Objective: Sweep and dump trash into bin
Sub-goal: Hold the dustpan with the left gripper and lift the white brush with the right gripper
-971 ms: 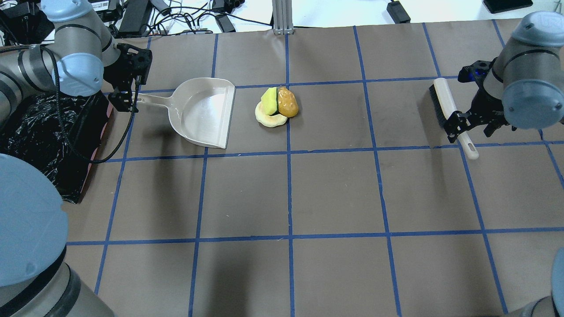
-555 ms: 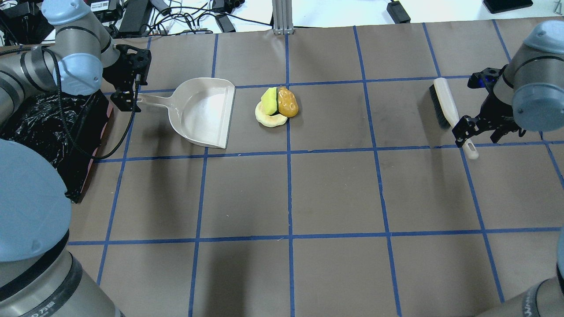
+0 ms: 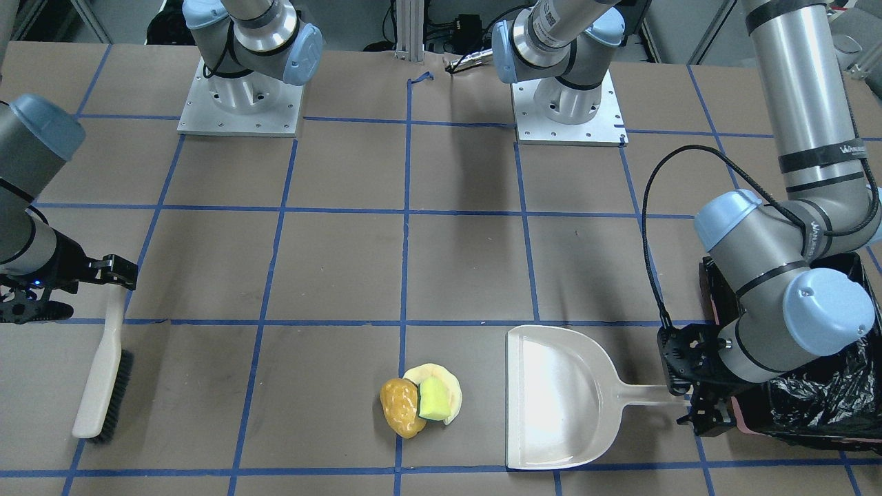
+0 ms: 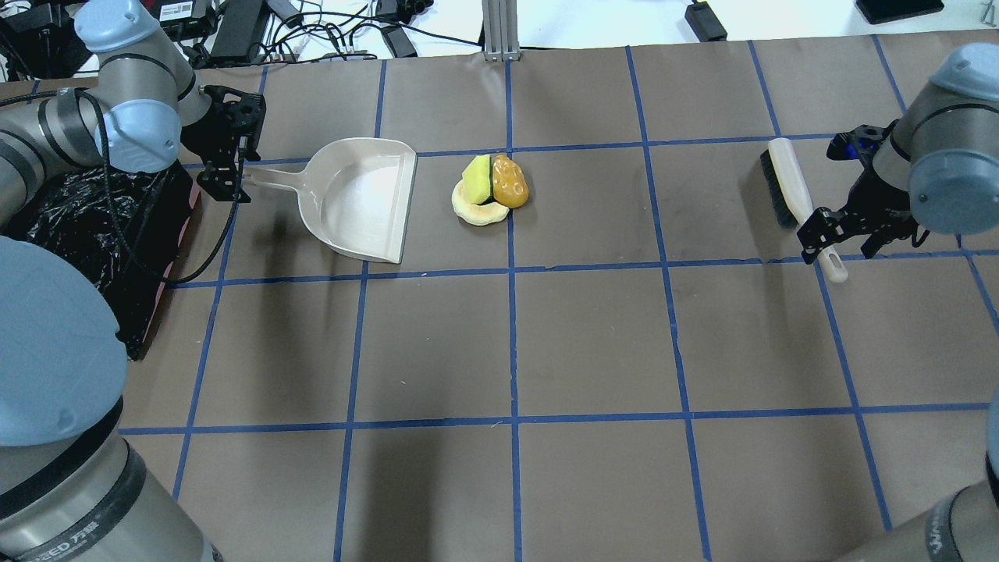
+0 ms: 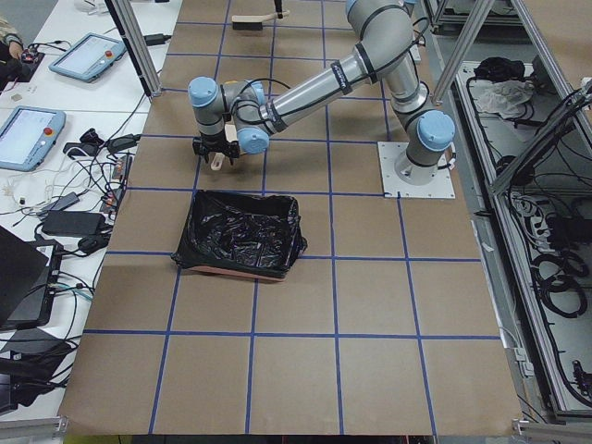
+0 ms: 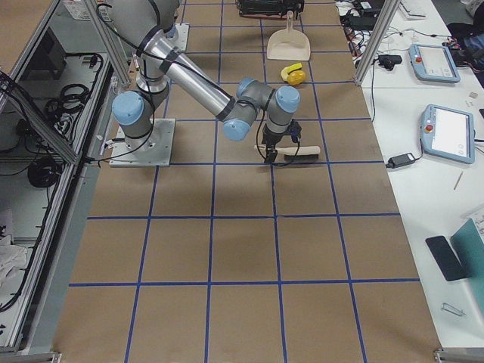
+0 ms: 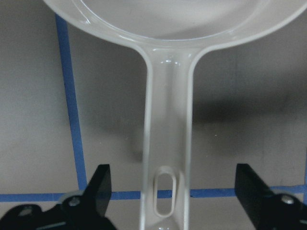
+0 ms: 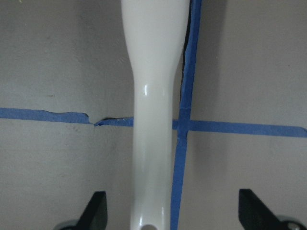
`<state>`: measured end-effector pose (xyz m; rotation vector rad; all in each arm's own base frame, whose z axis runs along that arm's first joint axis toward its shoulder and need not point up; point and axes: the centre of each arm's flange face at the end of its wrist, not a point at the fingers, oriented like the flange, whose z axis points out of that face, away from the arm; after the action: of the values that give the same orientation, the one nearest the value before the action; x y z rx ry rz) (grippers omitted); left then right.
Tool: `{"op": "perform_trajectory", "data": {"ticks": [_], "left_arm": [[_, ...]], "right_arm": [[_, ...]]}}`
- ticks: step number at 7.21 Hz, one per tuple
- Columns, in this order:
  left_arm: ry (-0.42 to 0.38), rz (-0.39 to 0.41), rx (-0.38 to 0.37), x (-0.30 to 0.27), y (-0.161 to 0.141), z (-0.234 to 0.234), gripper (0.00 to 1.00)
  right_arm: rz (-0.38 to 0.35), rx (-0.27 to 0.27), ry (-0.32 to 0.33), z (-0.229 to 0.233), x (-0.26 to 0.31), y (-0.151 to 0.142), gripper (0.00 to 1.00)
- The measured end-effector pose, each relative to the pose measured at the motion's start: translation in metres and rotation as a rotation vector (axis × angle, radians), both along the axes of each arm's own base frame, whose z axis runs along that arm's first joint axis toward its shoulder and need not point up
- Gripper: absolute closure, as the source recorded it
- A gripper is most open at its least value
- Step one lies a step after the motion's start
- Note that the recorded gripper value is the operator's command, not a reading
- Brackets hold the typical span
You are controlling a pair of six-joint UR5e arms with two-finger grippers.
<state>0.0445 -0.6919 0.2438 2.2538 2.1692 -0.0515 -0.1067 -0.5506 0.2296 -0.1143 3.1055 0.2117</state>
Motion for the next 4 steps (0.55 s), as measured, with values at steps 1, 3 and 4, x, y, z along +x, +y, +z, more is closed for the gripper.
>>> {"op": "perform_trajectory", "data": {"ticks": [1,3,4], "left_arm": [[0.0,0.001,0.001,0.0003,0.0001,-0.0004,0.37],[0.0,0.003,0.002,-0.0002,0.0,-0.0013,0.51],[0.0,0.007,0.003,-0.0006,0.0001,-0.0018,0.59]], "right_arm": [[-0.001,-0.005,-0.007,0.0,0.0005,-0.0015,0.27],[-0.001,-0.01,-0.009,0.0004,0.0005,-0.0028,0.34],[-0.001,-0.01,-0.009,-0.0001,0.0006,-0.0032,0.34]]}}
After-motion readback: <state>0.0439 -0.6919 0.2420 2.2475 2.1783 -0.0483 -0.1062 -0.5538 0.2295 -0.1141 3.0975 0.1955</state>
